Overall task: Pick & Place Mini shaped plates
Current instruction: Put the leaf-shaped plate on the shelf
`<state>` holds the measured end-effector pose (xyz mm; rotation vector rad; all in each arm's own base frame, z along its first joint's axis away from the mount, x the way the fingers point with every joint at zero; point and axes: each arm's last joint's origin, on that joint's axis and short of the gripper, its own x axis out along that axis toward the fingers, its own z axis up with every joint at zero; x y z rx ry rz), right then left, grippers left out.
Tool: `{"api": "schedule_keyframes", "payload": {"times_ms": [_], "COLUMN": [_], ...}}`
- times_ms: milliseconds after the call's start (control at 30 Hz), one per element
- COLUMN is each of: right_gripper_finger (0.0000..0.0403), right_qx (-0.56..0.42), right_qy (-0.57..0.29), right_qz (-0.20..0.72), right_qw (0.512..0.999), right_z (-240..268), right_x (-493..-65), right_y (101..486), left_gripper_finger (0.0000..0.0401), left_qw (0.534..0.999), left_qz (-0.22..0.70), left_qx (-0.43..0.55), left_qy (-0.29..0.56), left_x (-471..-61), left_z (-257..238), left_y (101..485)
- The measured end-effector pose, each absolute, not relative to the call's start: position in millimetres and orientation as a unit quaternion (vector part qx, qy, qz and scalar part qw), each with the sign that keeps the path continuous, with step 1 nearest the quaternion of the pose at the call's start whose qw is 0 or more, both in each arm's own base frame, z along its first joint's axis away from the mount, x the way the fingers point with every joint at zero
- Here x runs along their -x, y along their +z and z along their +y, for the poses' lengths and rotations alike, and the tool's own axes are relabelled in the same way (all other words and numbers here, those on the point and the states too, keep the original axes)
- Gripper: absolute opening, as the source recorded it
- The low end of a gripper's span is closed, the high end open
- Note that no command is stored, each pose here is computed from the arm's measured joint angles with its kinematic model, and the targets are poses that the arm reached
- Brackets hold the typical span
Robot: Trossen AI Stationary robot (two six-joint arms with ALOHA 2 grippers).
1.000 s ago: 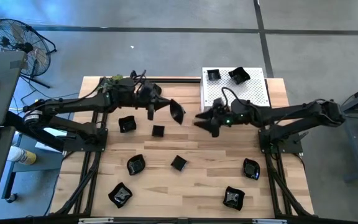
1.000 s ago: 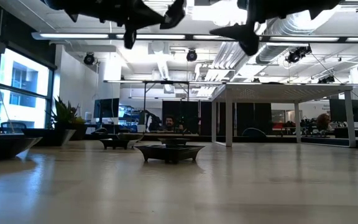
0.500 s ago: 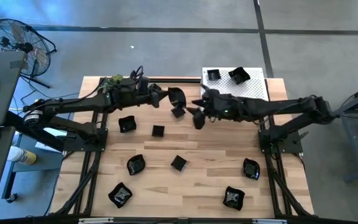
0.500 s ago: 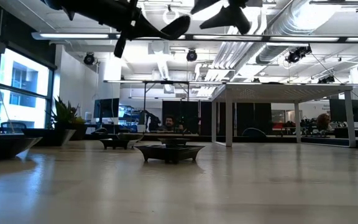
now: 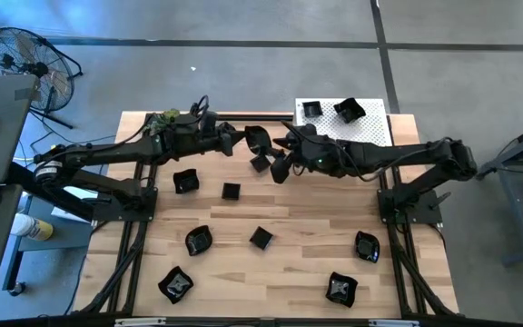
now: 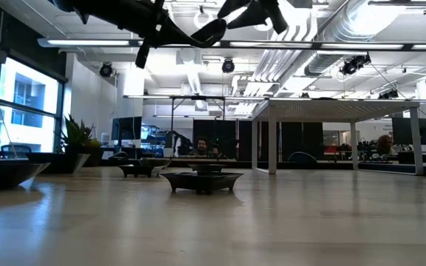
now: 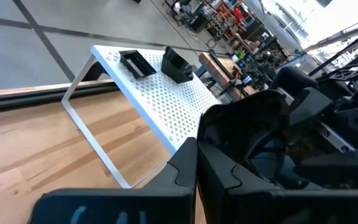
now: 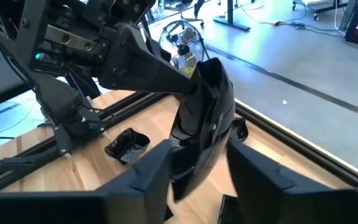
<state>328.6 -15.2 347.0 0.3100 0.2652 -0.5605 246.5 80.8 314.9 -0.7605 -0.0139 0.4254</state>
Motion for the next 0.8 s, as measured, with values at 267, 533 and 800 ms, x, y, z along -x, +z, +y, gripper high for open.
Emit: {"api": "schedule_keyframes", "payload": {"times_ms": [267, 533, 800], "right_gripper_finger": [0.0029, 0.0009, 0.01], "right_qx": [-0.149, -0.15, -0.168], "right_qy": [-0.267, -0.281, -0.275], "right_qz": [0.123, 0.121, 0.117], "right_qw": [0.944, 0.94, 0.939], "right_z": [-15.5, -16.2, -15.8], "right_x": [-328.7, -328.2, -327.2], "right_y": [349.3, 348.8, 350.1], "left_gripper_finger": [0.0, 0.0, 0.0], "left_qw": [0.907, 0.91, 0.91], "left_qz": [-0.006, -0.005, -0.007], "left_qx": [0.367, 0.36, 0.359], "left_qy": [0.205, 0.204, 0.206], "left_x": [-246.5, -246.6, -246.6], "left_z": [80.7, 80.7, 80.8], "left_y": [314.9, 315.1, 315.4]}}
